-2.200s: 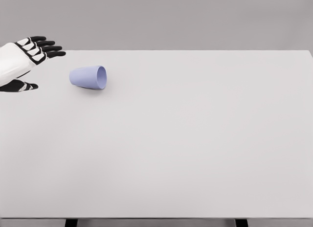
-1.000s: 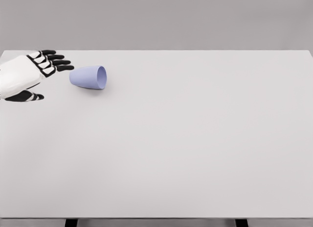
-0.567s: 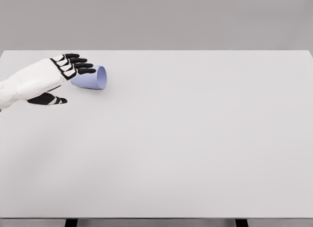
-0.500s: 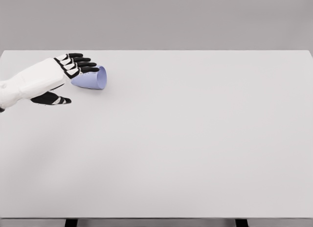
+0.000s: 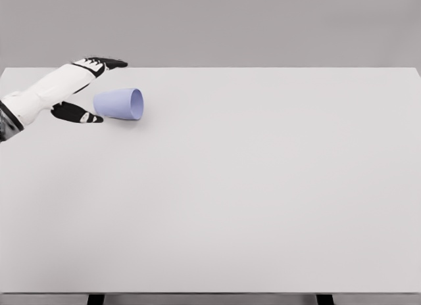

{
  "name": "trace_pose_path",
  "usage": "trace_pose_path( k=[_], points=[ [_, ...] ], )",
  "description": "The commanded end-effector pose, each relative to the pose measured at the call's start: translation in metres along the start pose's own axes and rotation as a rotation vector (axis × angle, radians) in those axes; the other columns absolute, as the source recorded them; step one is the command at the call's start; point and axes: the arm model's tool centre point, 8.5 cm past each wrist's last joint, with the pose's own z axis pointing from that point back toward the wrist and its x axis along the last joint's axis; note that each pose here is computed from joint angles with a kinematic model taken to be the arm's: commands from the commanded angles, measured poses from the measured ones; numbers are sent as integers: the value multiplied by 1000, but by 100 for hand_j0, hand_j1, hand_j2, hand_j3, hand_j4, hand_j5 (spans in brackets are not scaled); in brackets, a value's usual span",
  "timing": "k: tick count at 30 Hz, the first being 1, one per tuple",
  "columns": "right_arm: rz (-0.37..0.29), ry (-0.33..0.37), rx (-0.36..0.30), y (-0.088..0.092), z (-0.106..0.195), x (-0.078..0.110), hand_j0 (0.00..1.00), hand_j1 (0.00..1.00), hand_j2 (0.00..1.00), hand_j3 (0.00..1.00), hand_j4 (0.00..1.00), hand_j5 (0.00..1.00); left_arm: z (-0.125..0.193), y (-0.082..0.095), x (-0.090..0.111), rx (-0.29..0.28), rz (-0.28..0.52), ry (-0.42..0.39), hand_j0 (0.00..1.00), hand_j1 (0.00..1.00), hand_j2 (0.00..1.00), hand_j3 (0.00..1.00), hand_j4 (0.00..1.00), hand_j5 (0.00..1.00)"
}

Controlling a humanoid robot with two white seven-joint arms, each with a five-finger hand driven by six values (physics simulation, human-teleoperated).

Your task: Flip the cup with left arm and place it on the table

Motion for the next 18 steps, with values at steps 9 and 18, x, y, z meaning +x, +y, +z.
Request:
trace_pose_path(
  k=[9, 18],
  points=[
    [0, 0, 0, 0, 0, 0, 100, 100, 100, 100, 100, 100, -11, -19, -13, -87, 11, 49, 100, 100, 100, 100, 100, 100],
    [0, 0, 0, 0, 0, 0, 100, 100, 100, 100, 100, 100, -27, -35, -26, -92, 53, 83, 100, 100, 100, 100, 100, 100]
  ],
)
